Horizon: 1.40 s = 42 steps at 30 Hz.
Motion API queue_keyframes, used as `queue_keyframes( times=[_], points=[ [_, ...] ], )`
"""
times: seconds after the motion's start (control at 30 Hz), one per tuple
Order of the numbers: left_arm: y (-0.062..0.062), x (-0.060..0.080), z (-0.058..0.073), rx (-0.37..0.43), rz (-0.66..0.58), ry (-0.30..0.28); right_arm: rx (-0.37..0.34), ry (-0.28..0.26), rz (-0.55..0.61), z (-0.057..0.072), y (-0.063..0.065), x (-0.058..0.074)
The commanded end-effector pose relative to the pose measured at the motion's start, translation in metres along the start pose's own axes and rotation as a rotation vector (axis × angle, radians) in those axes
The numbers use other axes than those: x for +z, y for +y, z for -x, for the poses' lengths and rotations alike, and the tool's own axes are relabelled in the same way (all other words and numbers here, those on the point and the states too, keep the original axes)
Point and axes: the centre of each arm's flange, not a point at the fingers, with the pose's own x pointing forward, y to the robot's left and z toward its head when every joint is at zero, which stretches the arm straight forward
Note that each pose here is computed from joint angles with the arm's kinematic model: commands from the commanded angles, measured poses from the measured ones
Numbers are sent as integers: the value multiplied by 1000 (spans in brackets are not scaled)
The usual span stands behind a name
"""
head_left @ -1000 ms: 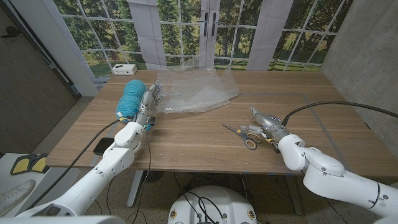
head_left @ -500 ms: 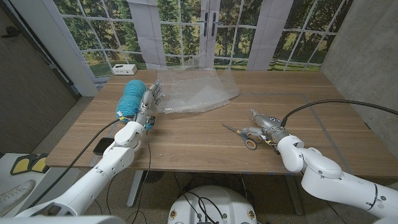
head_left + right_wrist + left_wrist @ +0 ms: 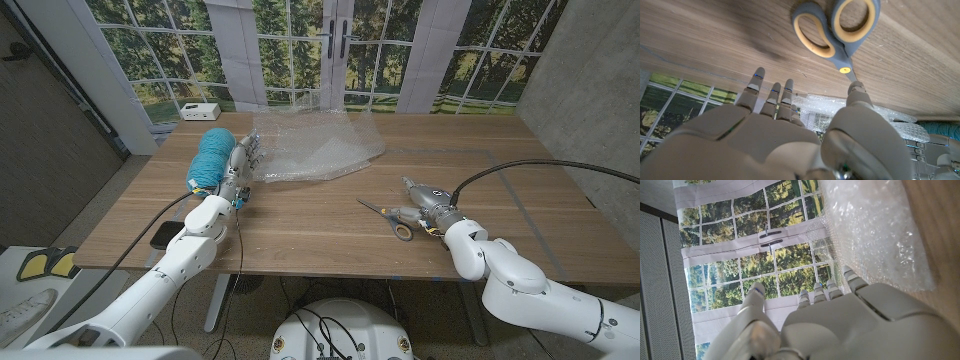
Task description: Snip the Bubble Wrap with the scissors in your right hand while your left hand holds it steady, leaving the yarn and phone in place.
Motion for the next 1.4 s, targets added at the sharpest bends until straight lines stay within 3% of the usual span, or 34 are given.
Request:
queue_keyframes(
  times=[0.03,1.4],
  points=[
    [1,-3,1,5,5,9,8,-49,14,2,11,9],
    [0,-7,6,7,9,15,-72,-28,57,0,27,16]
  ],
)
